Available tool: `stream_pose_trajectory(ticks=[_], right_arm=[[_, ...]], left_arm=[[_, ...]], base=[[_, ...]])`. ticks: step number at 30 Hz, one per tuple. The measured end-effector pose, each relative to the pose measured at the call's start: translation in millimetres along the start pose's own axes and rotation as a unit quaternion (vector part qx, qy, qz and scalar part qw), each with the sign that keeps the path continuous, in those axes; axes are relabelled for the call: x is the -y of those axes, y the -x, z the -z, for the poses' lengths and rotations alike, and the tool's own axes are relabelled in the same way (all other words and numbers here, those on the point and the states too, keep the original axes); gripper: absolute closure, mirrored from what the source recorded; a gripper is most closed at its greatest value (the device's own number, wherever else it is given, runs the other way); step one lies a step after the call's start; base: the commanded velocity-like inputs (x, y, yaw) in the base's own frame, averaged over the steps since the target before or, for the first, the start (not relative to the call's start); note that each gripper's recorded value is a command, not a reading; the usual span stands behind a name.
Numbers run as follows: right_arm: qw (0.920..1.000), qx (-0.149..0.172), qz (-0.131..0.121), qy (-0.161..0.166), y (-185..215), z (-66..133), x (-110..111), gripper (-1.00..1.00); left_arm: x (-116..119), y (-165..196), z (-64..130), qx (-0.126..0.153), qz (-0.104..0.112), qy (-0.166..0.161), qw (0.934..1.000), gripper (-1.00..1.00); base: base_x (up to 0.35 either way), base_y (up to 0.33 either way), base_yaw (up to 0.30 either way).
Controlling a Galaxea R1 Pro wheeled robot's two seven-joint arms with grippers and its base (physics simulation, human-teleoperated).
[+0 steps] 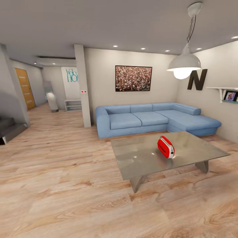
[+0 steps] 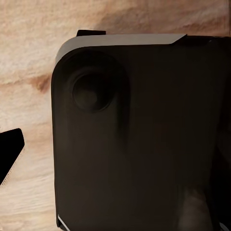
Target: Turn on the radio receiver that's on the table in the living room.
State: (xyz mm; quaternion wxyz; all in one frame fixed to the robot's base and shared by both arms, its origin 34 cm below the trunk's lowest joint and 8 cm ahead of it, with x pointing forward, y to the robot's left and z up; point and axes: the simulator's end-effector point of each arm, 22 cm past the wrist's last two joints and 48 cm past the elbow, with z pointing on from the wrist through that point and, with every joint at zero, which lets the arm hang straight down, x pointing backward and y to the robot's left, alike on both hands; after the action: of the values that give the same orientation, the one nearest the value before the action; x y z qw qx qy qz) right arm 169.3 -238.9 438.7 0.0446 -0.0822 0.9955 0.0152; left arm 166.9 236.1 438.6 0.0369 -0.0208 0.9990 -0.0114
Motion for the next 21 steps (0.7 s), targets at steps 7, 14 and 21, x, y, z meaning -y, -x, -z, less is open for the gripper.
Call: stream_pose_trajectory(ticks=[7,14,21], right_arm=[[1.0000,0.000,0.000,0.000,0.2,0.0,0.2,-1.00],[1.0000,0.000,0.000,0.000,-0.1,0.0,0.0,-1.00],[1.0000,0.000,0.000,0.000,0.0,0.0,0.3,-1.00]], left_arm=[[0.0,0.0,0.0,0.000,0.000,0.000,1.0000,-1.00],[0.0,0.0,0.0,0.000,0.000,0.000,1.0000,-1.00],[0.0,0.0,0.0,0.000,0.000,0.000,1.0000,-1.00]], base=[[0.000,0.000,-0.293],[0.000,0.000,-0.293],[0.000,0.000,-0.293]])
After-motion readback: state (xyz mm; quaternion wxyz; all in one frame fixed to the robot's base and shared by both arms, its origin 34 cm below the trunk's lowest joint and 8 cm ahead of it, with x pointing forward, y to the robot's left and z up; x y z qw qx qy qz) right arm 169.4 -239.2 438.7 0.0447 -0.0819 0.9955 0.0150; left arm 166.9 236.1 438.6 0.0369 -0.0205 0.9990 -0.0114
